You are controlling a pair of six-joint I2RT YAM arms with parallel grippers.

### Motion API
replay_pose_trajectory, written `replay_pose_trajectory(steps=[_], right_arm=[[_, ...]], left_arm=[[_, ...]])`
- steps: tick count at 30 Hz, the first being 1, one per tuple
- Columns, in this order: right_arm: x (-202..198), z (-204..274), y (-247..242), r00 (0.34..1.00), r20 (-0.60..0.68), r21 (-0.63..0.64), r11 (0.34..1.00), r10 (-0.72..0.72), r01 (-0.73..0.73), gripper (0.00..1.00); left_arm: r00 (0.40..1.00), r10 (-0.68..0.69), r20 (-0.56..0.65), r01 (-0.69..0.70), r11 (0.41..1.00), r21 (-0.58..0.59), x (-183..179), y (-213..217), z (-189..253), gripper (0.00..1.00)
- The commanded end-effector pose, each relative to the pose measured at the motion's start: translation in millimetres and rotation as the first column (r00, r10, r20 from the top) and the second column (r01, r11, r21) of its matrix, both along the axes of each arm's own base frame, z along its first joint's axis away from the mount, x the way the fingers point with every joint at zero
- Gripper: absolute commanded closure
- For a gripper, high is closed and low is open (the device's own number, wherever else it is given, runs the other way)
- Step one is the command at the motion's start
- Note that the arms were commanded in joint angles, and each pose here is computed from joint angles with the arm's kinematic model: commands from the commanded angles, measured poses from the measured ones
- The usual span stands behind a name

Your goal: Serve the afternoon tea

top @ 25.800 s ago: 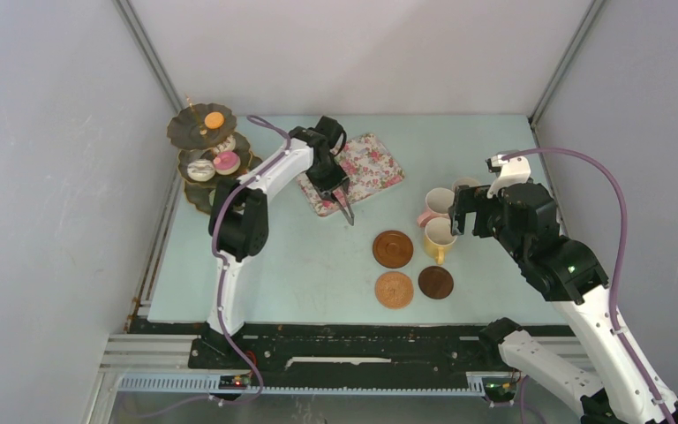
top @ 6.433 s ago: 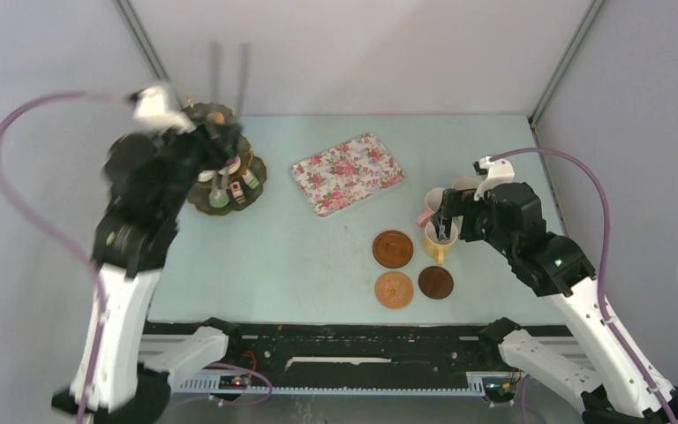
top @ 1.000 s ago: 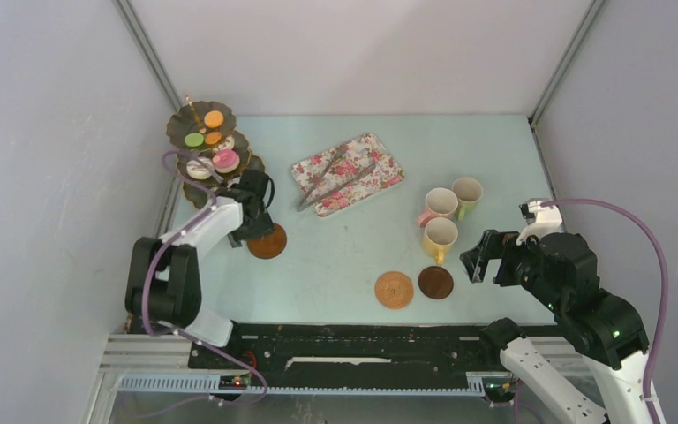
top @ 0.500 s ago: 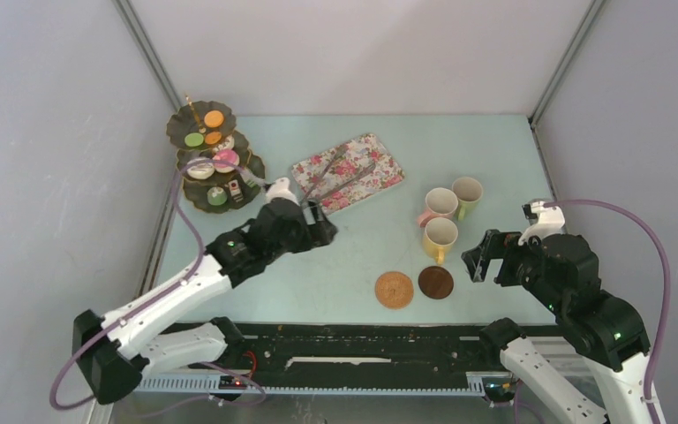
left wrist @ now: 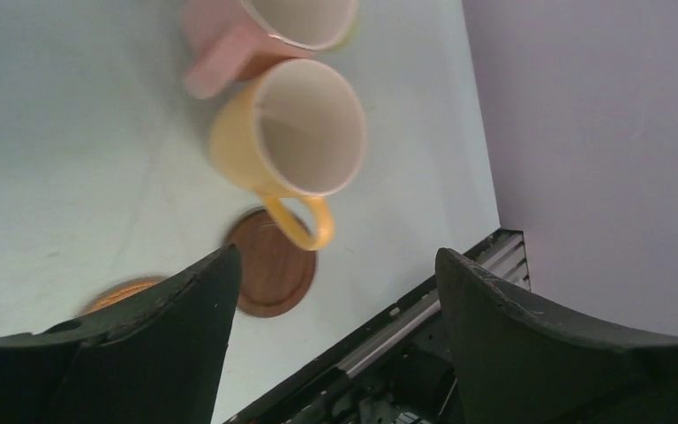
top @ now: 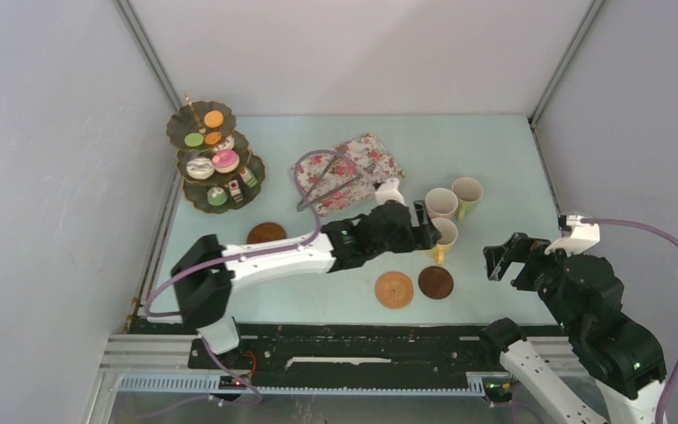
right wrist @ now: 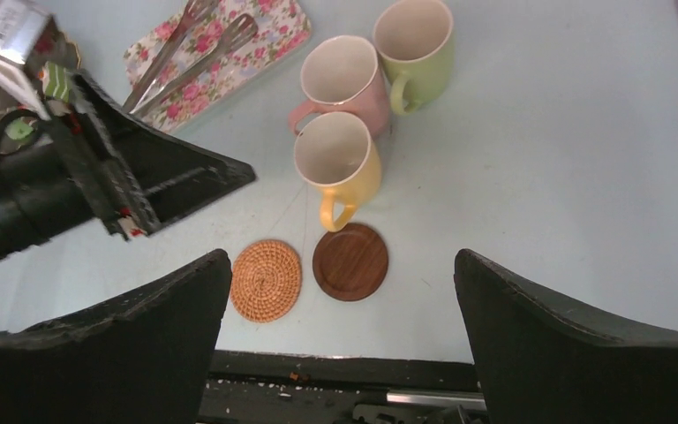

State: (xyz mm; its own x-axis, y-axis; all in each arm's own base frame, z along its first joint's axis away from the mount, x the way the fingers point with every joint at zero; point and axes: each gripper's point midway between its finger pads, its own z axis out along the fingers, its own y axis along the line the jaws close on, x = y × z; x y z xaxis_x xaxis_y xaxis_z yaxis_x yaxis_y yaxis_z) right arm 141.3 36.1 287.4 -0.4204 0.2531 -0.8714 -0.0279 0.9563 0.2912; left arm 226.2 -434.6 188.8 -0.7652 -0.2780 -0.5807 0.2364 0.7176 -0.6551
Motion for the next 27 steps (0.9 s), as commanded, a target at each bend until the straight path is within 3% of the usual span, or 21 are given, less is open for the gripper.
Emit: replay_pose_trajectory(steps=[1,4,12,18,27], right_arm=[[-4.6,20.4,-17.4,0.992,0.088,0.037,0.996,-0.089,0.087,0.00],[-9.0,22.1,-18.6,0.991,0.100,0.058,0.995,-0.092,0.087,0.00],[-16.8,15.6,-23.5,0.991,0.084,0.057,0.993,-0.105,0.100,0.00],[-23.7,17.2,-25.9,0.990,0.092,0.072,0.993,-0.105,0.099,0.00],[-28.7,18.5,-27.3,0.990,0.094,0.090,0.991,-0.109,0.101,0.00]], left_arm=[[0.998,-0.053,0.029,0.054,0.999,-0.003,-12.8,-50.6,13.6,0.14],[0.997,-0.079,0.021,0.077,0.994,0.084,-23.6,-69.3,-4.5,0.15],[0.997,0.039,-0.061,-0.021,0.961,0.275,-23.9,-70.6,-58.6,0.25],[0.999,0.046,-0.010,-0.041,0.952,0.304,-9.7,-82.8,-64.5,0.25],[0.998,0.065,-0.001,-0.060,0.926,0.372,2.3,-82.0,-78.5,0.44]])
